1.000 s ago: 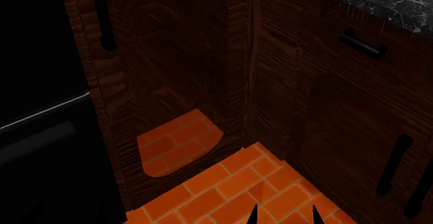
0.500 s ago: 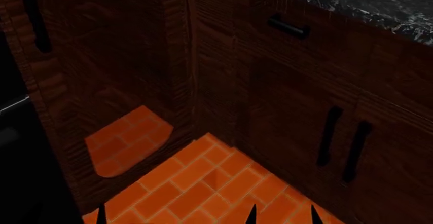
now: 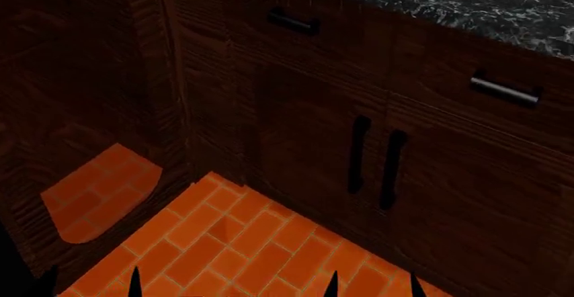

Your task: Navigate to the stove.

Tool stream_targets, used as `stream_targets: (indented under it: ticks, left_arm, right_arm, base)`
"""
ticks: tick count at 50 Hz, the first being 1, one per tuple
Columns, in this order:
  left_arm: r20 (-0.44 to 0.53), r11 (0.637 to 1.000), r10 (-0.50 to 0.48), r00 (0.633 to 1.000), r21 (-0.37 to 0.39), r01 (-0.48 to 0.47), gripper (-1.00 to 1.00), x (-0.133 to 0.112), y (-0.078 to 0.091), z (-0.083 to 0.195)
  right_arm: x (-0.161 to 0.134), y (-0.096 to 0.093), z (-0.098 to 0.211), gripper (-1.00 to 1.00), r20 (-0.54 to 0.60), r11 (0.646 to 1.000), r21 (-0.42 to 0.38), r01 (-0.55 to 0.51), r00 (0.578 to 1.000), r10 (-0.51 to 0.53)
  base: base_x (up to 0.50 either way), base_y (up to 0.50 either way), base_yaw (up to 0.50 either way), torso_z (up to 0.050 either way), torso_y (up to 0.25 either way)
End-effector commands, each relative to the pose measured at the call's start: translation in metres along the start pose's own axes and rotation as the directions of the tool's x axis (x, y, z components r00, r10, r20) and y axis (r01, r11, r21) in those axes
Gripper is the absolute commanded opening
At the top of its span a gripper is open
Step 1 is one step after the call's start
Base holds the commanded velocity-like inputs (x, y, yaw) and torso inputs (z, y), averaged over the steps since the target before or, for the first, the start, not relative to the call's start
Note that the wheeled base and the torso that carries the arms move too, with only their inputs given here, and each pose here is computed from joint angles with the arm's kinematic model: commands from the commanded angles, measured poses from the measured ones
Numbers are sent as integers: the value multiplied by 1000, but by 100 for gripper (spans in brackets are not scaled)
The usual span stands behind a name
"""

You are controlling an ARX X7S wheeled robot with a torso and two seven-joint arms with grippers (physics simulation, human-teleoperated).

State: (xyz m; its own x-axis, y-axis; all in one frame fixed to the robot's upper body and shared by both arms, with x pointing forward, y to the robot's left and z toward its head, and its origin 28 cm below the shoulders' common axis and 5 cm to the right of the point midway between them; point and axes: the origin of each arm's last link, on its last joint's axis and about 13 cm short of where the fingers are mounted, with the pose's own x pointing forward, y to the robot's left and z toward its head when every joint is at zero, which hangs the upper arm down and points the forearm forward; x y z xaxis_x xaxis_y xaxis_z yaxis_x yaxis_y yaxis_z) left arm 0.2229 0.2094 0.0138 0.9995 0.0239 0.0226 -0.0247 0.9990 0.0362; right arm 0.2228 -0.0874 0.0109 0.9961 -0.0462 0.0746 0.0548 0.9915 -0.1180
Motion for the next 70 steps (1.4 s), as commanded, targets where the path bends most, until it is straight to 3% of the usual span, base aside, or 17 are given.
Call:
stream_targets:
  ticks: [1, 70]
  left_arm:
    - [8, 1000, -2, 1000, 7, 2, 100, -1, 0, 0]
    - [4, 1000, 6, 1000, 7, -6, 100, -1, 1, 0]
  right_arm:
    - [1, 0, -1, 100, -8, 1000, -13, 13, 1000, -13]
    - [0, 2, -1, 100, -1, 1000, -21, 12, 1000, -12]
  base:
    - [-79, 121, -500, 0, 0]
    - [-50, 134, -500, 0, 0]
